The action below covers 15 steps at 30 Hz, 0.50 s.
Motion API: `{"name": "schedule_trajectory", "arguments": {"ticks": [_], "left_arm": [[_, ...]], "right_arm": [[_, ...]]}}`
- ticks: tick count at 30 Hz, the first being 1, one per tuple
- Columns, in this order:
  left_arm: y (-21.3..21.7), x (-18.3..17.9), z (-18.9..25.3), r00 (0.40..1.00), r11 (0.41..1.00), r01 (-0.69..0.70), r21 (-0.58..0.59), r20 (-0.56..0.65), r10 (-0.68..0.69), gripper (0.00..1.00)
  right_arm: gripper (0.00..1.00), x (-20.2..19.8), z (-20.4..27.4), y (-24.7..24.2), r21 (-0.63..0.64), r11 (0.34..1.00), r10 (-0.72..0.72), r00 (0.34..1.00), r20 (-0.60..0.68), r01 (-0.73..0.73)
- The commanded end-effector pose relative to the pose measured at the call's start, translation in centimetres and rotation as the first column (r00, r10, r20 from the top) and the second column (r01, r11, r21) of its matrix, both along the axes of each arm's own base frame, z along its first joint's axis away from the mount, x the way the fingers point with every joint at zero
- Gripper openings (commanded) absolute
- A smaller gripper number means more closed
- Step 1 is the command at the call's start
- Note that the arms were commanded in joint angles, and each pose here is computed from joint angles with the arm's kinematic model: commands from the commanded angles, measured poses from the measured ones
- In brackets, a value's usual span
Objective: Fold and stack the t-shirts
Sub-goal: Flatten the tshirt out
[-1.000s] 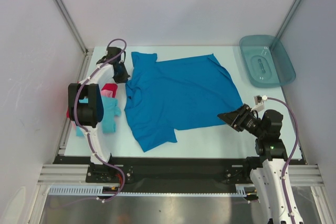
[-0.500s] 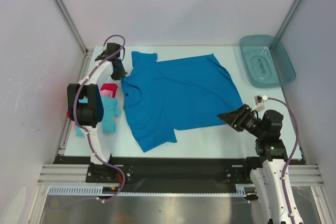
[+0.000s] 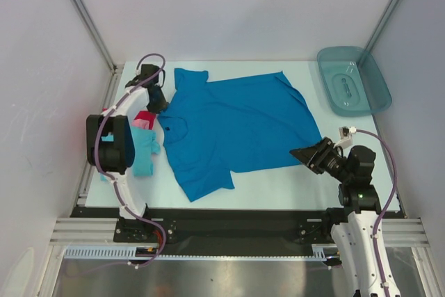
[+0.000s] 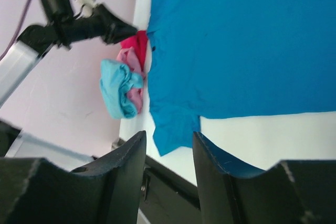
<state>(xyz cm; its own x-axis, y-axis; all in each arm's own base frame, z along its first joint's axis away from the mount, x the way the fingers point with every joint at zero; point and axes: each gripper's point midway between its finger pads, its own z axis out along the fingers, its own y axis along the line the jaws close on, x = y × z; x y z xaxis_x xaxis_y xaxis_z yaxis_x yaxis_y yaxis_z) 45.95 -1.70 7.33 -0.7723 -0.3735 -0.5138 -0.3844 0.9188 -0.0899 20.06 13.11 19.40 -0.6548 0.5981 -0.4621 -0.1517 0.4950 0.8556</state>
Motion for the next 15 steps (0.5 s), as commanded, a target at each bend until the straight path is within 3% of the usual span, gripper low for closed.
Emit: {"name": "schedule_trajectory", "arguments": {"ticks": [1,5,8,9,12,15], "left_arm": [[-2.2,0.5,5.6,0.983,0.997,0.036,-0.069,0.182,-0.023,0.23],[-5.1,0.2,8.3,0.962,0.989,0.109,-0.100,0.263,-0.079,0.29],[-7.8,-0.5,9.6,0.950,0.979,0.160,-0.129,0.291,-0.117,0.32],[-9.5,-1.1,10.7,0.937,0.971,0.196,-0.138,0.318,-0.144,0.32],[-12.8,-3.1,12.2,0.912,0.953,0.259,-0.159,0.366,-0.187,0.34],[-15.9,-5.6,12.2,0.888,0.926,0.323,-0.195,0.400,-0.225,0.43]], "right_arm": [[0.47,1.4,1.1,-1.7,-0.066,0.993,-0.097,0.994,0.040,0.099],[0.50,4.6,1.2,-3.8,-0.140,0.967,-0.210,0.978,0.021,0.211],[0.50,7.6,-0.1,-3.6,-0.167,0.964,-0.220,0.973,-0.075,0.205],[0.50,8.9,-0.8,-3.5,-0.172,0.964,-0.222,0.968,-0.115,0.201],[0.50,12.3,0.0,-3.1,-0.197,0.953,-0.248,0.966,-0.075,0.230],[0.50,16.9,-0.9,-3.3,-0.258,0.933,-0.289,0.950,-0.121,0.251]]}}
